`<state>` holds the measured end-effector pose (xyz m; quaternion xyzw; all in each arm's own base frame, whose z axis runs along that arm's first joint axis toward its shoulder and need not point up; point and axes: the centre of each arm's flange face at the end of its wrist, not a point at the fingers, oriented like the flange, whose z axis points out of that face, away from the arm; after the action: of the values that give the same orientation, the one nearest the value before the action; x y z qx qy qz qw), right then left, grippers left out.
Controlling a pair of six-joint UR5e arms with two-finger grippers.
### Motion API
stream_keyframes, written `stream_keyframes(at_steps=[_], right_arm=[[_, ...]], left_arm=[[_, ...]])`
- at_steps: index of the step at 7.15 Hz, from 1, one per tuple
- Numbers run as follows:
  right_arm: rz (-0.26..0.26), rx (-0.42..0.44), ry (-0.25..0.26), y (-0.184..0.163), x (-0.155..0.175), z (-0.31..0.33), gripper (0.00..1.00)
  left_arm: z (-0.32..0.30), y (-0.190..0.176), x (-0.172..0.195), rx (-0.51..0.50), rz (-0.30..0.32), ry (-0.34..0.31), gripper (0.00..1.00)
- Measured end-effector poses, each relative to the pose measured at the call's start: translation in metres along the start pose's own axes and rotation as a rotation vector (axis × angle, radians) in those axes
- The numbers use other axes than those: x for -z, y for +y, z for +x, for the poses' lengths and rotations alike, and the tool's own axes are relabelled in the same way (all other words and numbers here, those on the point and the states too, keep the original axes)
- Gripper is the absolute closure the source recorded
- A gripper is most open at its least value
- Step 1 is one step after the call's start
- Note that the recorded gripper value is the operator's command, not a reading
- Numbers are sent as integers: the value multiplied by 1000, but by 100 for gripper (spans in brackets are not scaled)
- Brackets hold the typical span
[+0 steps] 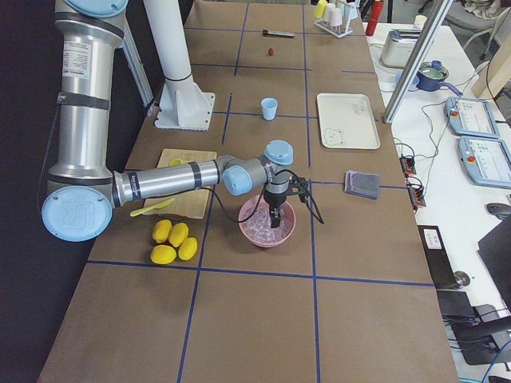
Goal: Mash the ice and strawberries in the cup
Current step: 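Lower the right gripper into the bowl and pinch a third ice cube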
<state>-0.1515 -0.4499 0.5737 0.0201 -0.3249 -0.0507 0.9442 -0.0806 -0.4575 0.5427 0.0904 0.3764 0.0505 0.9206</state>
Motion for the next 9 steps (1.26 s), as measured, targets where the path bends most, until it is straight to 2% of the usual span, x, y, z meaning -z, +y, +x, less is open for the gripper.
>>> stream_keyframes(at_steps=[5,9], right_arm=[[-13,-10,-2,-2,-6,3,24],[-44,-11,-44,3,-9,2,29]], left_arm=[[1,0,1,-1,1,1,0],[0,0,0,0,0,2,0]])
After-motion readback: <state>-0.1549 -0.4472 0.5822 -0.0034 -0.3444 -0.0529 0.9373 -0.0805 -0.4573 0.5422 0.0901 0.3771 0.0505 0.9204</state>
